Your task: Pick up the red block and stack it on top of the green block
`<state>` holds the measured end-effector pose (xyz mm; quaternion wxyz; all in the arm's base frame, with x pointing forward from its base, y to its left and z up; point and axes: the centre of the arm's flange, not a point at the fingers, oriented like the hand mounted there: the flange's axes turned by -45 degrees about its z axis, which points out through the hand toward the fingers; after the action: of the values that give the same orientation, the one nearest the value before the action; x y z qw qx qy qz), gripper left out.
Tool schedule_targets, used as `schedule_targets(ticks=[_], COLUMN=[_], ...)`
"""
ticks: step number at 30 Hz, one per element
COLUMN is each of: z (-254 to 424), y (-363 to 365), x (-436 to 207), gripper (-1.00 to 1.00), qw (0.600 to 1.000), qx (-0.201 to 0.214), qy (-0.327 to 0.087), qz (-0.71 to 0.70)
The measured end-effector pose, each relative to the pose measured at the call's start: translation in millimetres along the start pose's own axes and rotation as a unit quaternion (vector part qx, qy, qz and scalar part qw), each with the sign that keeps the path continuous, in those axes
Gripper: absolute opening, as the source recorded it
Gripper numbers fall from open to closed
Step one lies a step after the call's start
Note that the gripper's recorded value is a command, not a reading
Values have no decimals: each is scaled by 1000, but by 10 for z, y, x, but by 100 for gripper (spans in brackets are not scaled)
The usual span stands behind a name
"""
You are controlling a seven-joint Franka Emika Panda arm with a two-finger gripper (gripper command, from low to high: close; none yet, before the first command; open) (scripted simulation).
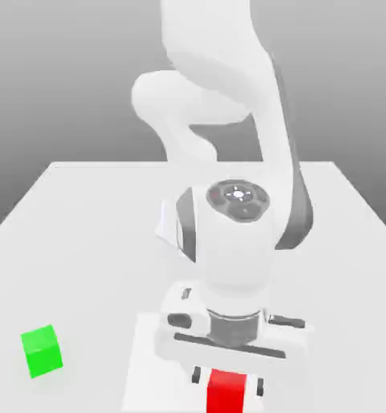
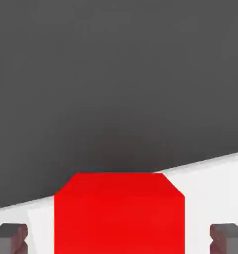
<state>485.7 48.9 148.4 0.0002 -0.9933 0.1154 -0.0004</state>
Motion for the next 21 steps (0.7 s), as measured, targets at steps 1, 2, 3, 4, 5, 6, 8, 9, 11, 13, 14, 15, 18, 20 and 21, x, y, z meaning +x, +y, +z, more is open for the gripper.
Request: schedule_targets(ticks=[1, 2, 3, 4, 5, 6, 8, 9, 11, 13, 14, 15, 18, 20, 21], z=[0, -1, -1, 40, -6, -97, -331, -457, -618, -695, -728, -761, -864, -885, -807], y=[-1, -1, -2, -2, -2, -2, -2, -1, 312, 810, 1062, 1317, 2106, 2686, 2864], x=[0, 0, 1, -3, 0, 6, 9, 5, 71, 141, 155, 155, 68, -64, -109], gripper=[-100, -100, -100, -100, -100, -100, -100, -100, -100, -100, -100, -100, -100, -100, -100], qw=[1000, 1000, 1000, 1000, 1000, 1000, 1000, 1000, 999, 994, 989, 983, 955, 927, 916], qx=[0, 0, 0, 0, 0, 0, 0, 0, -2, -5, -5, -6, -4, -2, -1], qy=[0, 0, 1, 0, 0, 0, 0, 0, 0, 0, 0, 0, 0, 0, 0], qz=[0, 0, 0, 0, 0, 0, 1, 0, 44, 114, 149, 184, 295, 376, 401])
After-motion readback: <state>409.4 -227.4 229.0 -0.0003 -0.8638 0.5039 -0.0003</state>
